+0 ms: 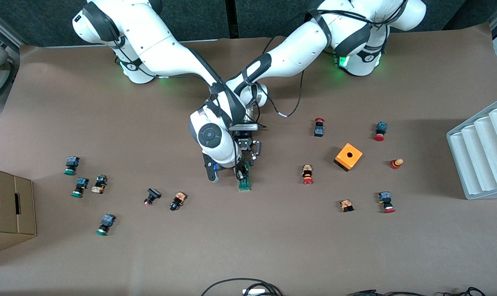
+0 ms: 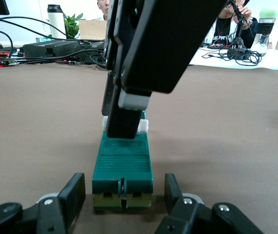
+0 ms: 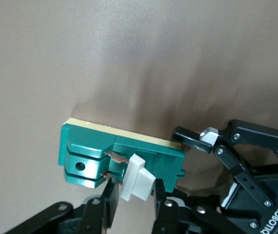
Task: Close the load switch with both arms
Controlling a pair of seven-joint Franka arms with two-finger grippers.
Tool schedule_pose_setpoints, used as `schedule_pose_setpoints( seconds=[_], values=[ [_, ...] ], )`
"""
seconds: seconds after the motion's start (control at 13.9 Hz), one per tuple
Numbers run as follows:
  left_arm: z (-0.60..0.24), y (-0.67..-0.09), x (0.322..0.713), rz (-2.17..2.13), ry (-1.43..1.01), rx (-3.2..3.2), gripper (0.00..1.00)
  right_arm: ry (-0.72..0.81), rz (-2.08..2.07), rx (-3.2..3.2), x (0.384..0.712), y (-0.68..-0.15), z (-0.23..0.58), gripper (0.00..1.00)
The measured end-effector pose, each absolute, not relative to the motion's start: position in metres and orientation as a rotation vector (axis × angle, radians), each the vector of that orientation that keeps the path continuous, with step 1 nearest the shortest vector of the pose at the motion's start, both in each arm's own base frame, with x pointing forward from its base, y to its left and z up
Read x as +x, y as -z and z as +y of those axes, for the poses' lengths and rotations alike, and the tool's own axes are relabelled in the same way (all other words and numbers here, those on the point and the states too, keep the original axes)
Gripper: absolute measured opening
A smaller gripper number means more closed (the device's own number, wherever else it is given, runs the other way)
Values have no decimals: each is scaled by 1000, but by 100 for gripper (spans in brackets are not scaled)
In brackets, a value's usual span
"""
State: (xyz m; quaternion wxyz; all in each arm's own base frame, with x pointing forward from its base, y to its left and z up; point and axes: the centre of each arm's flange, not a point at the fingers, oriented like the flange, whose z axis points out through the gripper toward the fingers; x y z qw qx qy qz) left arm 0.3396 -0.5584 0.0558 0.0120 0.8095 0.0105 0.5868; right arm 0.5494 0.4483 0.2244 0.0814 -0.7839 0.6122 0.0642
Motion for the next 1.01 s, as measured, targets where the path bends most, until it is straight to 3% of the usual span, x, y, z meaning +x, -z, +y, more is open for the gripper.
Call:
schedule_pose_setpoints(
  seconds=[0.36, 1.01],
  values=[
    [-558, -56, 340, 32, -1830, 2524, 73, -195, 1837, -2310, 558, -239, 442, 35],
    [-558, -56, 340, 32, -1830, 2524, 73, -189, 1847, -2284, 568, -246, 435, 25]
  ],
)
